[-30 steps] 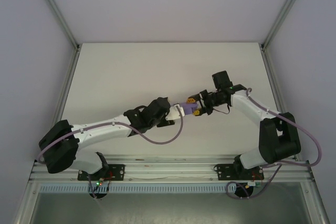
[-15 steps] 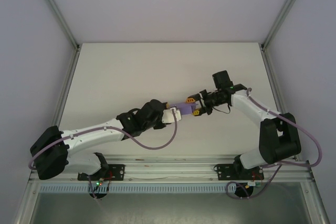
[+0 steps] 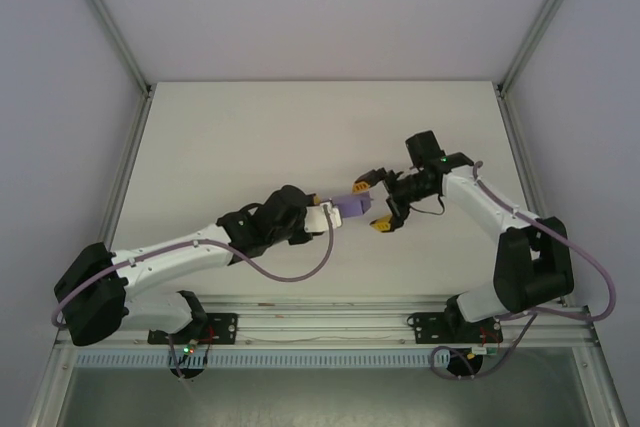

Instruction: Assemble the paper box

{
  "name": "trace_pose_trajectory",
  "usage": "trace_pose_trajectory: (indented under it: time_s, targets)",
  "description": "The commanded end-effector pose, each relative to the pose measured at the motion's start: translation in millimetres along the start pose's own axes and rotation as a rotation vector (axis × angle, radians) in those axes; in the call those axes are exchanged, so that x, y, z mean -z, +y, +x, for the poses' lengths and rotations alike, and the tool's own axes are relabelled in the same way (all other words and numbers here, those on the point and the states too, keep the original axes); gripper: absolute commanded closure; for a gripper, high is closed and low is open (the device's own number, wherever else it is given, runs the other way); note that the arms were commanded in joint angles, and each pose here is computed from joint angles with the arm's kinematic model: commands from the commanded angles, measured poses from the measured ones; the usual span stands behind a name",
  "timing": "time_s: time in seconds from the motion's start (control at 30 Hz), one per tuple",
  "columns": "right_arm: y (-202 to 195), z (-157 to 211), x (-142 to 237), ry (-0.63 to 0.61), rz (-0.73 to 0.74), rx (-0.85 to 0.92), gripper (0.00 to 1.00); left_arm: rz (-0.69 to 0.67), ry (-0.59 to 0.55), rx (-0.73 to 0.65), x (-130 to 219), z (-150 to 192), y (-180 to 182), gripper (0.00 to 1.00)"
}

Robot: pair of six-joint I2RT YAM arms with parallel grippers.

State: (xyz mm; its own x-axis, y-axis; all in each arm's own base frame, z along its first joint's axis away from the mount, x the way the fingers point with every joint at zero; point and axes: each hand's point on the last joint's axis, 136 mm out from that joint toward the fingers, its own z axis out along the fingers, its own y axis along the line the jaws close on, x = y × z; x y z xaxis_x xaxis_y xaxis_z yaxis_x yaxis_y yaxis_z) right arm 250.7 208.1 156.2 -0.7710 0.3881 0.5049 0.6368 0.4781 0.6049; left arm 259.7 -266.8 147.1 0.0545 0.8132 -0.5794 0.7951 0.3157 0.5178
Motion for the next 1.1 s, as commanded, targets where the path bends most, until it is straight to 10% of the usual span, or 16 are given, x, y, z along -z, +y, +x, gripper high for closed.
trace_pose_trajectory:
  time_s: [0.0, 0.17, 0.37, 0.73, 1.07]
  targets:
    - [-2.5, -36.9, 39.2, -0.251, 0.086, 0.146, 0.00, 0.093, 0.014, 0.018, 6.4, 2.0, -5.7, 0.70]
    - [25.5, -71.1, 117.6, -0.702, 0.239, 0.602, 0.00, 0.215, 0.094, 0.053, 9.4, 14.6, -21.5, 0.72]
    - [54.3, -60.7, 128.7, -0.920, 0.098, 1.100, 0.00, 0.356, 0.138, 0.154, 12.3, 14.3, -38.7, 0.69]
    - [23.8, 9.8, 55.9, -0.392, 0.112, 1.687, 0.05, 0.546, 0.339, 0.239, -6.6, 34.3, -52.8, 0.71]
    - [0.9, 5.1, 21.0, -0.222, 0.274, 1.743, 0.19, 0.603, 0.363, 0.233, -23.0, 38.4, -56.3, 0.72]
